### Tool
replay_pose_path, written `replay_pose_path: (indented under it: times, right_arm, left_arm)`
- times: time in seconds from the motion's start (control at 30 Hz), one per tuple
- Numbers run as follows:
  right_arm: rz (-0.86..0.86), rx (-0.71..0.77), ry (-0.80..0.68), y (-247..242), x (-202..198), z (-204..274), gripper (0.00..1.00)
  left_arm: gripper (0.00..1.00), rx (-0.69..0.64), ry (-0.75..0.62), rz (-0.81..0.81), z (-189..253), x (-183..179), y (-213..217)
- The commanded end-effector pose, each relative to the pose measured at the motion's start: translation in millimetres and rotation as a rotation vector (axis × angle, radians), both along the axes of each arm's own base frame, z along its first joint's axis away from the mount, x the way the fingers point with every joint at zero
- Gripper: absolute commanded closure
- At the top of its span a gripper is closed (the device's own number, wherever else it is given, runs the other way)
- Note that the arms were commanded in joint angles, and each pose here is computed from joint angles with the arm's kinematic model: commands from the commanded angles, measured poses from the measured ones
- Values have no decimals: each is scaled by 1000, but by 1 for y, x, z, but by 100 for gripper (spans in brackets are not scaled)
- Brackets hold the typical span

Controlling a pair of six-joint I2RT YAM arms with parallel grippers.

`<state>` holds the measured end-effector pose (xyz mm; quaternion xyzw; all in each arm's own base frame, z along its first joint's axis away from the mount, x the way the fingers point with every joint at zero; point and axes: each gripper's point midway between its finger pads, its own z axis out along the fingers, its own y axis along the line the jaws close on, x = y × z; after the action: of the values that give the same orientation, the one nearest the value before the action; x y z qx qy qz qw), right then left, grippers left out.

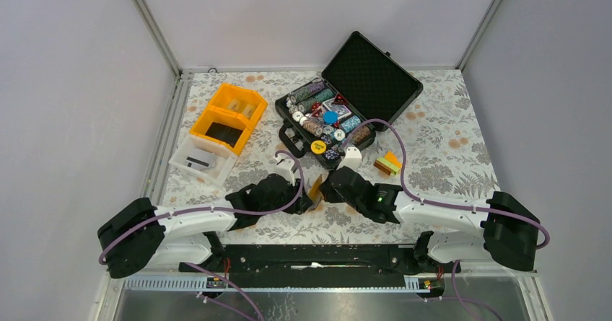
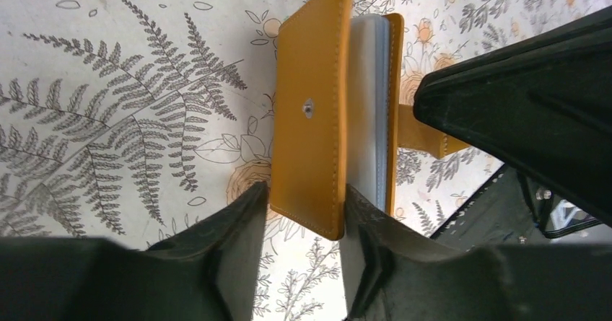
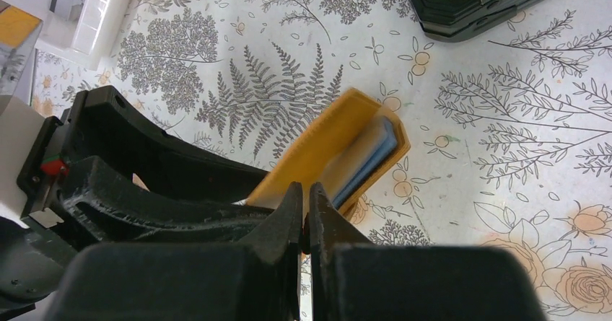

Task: Put the credit cards into the card holder
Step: Open the card holder at the center of the board.

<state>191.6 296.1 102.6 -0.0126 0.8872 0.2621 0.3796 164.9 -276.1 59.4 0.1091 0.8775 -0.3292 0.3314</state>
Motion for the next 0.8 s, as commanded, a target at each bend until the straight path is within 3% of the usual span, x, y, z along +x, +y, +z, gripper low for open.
replay_pose_path:
  times: [0.0,0.07,0.1,0.2,0.33,0.43,0.77]
  right_arm:
    - [-5,18,-19,1,0,4,100]
    - [-44,-13,-14,-10,2,-3,98]
    - [-66,-43,-6,-18,1,-8,92]
    - [-133,-105,-9,-41,2,-17,66]
    - [-170,-168,-15,-60,2,-21,50]
    - [-160,-164,-28,-60,2,-12,47]
    - [34,20,-134,-17,-1,44,51]
  left_arm:
    - [68,-23,-67,19,20,15,-12]
    - [85,14,-65,63,16,19,-3]
    - [89,24,-68,79,15,20,1]
    - [97,26,-71,100,15,20,7]
    - [100,-14,-36,135,10,15,11]
    - [100,-39,-4,162,5,11,15]
    - [100,-62,-4,213,14,12,23]
